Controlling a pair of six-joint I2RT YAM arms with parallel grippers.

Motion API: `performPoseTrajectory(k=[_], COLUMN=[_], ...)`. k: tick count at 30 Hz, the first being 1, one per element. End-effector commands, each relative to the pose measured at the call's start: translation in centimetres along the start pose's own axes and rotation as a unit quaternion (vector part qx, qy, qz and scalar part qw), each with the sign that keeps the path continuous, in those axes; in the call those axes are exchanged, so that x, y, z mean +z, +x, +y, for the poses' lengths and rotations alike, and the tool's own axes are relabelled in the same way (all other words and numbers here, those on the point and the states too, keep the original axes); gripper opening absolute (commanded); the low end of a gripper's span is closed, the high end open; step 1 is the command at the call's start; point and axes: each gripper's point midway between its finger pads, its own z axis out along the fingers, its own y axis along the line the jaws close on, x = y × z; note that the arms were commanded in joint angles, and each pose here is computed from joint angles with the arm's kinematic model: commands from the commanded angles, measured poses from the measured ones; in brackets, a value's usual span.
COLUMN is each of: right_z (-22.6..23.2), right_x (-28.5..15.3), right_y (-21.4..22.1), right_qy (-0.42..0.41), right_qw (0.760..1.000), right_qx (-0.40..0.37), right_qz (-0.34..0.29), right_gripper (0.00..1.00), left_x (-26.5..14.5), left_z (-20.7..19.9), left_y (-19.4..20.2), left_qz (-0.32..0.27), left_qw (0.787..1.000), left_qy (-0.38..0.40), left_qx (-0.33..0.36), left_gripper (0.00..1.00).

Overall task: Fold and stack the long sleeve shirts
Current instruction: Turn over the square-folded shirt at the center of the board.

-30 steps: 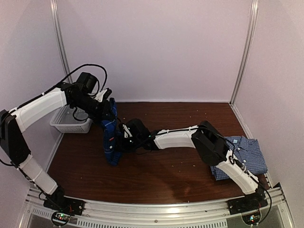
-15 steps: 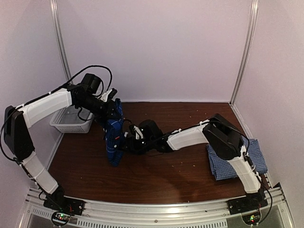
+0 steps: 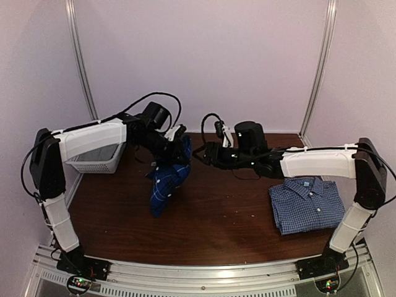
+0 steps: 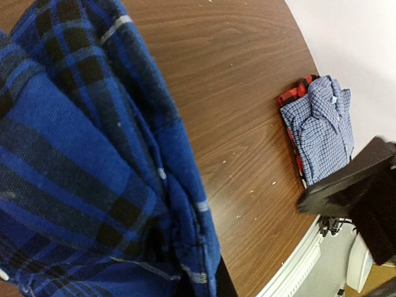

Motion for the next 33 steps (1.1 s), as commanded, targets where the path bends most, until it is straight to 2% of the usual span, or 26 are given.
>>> performPoseTrajectory(k=[1,3,4,6,9,12,16,22,28,33], right_z=[-5.8,-8.2,-8.8,-9.7,-10.7,-11.8,-13.4,-15.6,-17.4,-18.2], right_x=[-5.7,-8.0,-8.9,-9.8,-10.0,-9.4,-8.0,-6.1,-3.9,-2.8], right_y=[-2.1,-2.1,-2.1,-1.5,-0.4,1.0,2.9,4.2,5.4,6.2], right_qy=[0.106,0.132,0.137,0.146,0.161,0.169,0.185,0.218,0.243,0.268], right_qw=[0.994,0.990,0.990,0.988,0.987,0.985,0.982,0.974,0.965,0.955], right_qx=[-0.004,0.008,0.012,0.016,0.015,0.018,0.017,0.005,-0.013,-0.032], right_qz=[-0.038,-0.042,-0.044,-0.036,-0.020,0.000,0.030,0.061,0.100,0.124], right_gripper=[0.65,0.67,0.68,0.69,0.72,0.72,0.72,0.72,0.71,0.71], left_x=[6.4,10.4,11.0,12.0,11.2,9.4,5.0,0.8,-0.6,0.6], left_z=[-5.2,-6.8,-8.9,-10.9,-10.9,-9.1,-5.7,3.3,9.5,10.7], left_y=[-1.4,-1.2,-2.2,-2.7,-3.8,-3.9,-3.6,-0.3,3.5,6.2], left_qz=[-0.013,0.005,-0.004,-0.011,-0.030,-0.043,-0.075,-0.088,-0.081,-0.056], left_qw=[0.999,0.999,0.998,0.997,0.998,0.998,0.997,0.993,0.988,0.988], left_qy=[0.031,0.044,0.060,0.070,0.060,0.037,0.010,-0.037,-0.051,-0.022], left_qx=[0.005,0.000,0.009,0.015,0.013,0.003,-0.016,-0.075,-0.122,-0.139], left_gripper=[0.07,0.28,0.37,0.47,0.55,0.57,0.57,0.57,0.58,0.60])
